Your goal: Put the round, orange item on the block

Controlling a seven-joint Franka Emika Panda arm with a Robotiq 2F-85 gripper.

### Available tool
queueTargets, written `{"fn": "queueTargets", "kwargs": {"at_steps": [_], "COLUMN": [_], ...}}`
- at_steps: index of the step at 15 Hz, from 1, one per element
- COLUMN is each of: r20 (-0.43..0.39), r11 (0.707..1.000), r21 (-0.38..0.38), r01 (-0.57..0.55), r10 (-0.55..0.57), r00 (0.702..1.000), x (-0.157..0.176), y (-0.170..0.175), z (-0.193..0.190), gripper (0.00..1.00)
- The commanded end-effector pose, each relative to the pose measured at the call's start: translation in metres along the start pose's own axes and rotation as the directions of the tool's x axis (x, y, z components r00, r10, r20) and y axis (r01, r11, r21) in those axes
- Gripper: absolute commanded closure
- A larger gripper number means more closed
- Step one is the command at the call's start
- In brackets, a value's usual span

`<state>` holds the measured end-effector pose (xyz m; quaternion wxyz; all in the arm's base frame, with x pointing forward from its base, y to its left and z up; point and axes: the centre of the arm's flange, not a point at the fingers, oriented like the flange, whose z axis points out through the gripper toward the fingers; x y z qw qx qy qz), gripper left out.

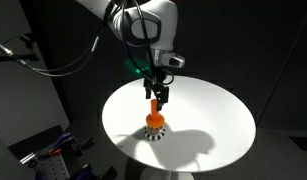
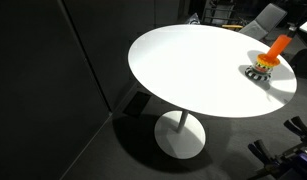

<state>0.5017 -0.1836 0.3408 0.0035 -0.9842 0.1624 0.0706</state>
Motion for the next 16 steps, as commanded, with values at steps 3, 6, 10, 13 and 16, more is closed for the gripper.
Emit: {"fn": "queueTargets", "kwargs": {"at_steps": [3, 6, 10, 13, 16], "r20": [-0.093, -0.103, -0.102, -0.098, -0.096], "r11": [0.997, 0.997, 0.997, 0.996, 0.996], "r21": [0.054, 0.054, 0.036, 0.035, 0.035], "r01": [0.055, 0.062, 0.074, 0.079, 0.076], "r10": [-0.05, -0.056, -0.071, -0.076, -0.072], "r00": [0.994, 0.993, 0.992, 0.992, 0.993], "x": [0.01, 0.013, 0.015, 0.015, 0.015], "y": [-0.021, -0.038, -0.045, -0.049, -0.047], "z": [-0.02, -0.033, -0.028, -0.026, -0.025], "gripper": [0.0, 0.0, 0.0, 0.0, 0.0]}}
